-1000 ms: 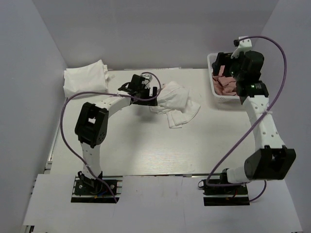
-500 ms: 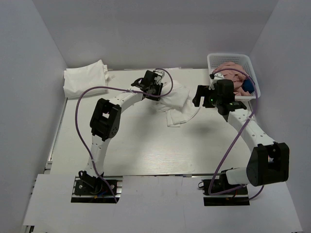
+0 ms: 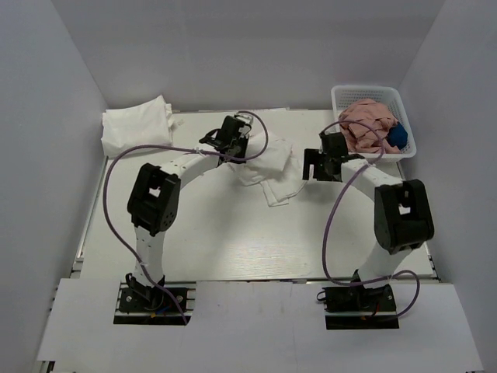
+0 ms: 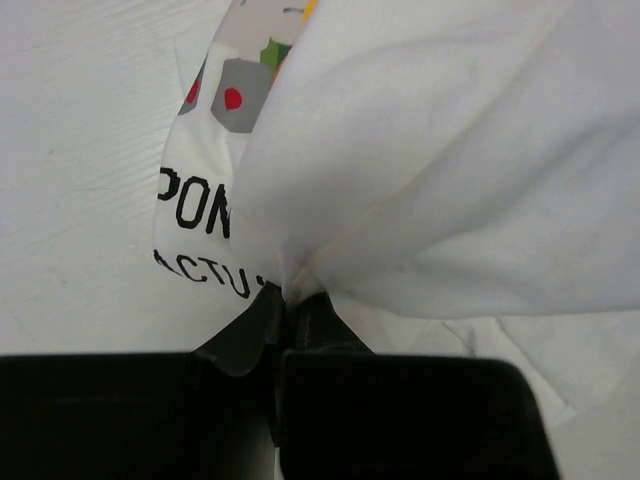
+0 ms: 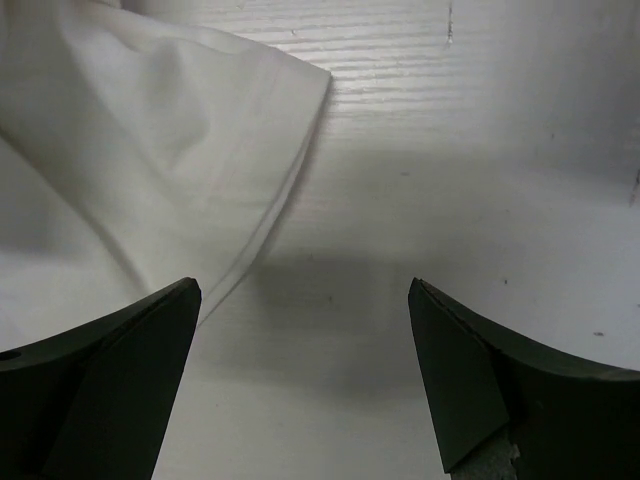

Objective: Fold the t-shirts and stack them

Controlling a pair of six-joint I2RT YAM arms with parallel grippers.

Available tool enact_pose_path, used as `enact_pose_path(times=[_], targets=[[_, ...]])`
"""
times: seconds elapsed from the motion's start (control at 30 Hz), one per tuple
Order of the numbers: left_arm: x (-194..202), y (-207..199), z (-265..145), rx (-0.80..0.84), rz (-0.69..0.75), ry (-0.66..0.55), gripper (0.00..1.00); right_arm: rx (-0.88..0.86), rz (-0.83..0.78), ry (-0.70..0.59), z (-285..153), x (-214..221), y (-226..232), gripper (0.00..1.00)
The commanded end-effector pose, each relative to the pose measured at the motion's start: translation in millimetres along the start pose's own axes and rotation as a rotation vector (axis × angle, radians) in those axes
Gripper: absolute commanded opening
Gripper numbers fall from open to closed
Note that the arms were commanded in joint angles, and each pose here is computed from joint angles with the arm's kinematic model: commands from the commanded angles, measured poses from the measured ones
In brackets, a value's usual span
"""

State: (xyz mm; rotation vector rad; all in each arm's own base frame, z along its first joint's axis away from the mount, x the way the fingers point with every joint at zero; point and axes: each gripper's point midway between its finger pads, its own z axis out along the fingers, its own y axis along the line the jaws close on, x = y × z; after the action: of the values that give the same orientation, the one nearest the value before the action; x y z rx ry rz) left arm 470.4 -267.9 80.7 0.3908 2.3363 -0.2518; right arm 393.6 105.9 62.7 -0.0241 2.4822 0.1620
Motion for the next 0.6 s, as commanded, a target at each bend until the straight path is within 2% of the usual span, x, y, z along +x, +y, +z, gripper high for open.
enact_pose_path(times=[0.0,0.1,0.17,0.2,0.23,0.3,0.4,0.57], targets=[[-63.5,4.1,-58.9,-0.002,-0.043,-0.206,0.00,-0.002,-0.046,-0.078,9.1,-37.7,13.7,0.90],[-69.7,6.2,-71.2,-0.009,-0.033,-0.230,0.00,-0.049,-0.093,-0.086,24.3,-42.3,32.7,0.90],[-61.0,5.9,-69.4,-0.005,-0.029,-0.202,0.00,-0.102,-0.112,-0.126,27.9,-52.3,49.1,0.90],[-63.8,5.6,-73.1,-0.003,-0.030,-0.211,0.00,-0.104,-0.118,-0.094,38.4,-43.6,50.0,0.90],[-59.1,6.3,-71.3,-0.005,-0.029,-0.200,0.00,-0.106,-0.108,-0.110,38.7,-54.3,55.2,0.90],[-60.7,6.0,-77.4,-0.002,-0.039,-0.209,0.00,-0.079,-0.090,-0.058,51.9,-41.8,51.3,0.90],[-59.6,1.3,-78.7,0.026,-0.046,-0.216,0.00,0.010,-0.058,-0.082,60.9,-42.1,41.3,0.90],[-66.6,-5.6,-90.0,0.048,-0.042,-0.245,0.00,-0.063,-0.059,-0.030,75.2,-29.1,56.9,0.87]])
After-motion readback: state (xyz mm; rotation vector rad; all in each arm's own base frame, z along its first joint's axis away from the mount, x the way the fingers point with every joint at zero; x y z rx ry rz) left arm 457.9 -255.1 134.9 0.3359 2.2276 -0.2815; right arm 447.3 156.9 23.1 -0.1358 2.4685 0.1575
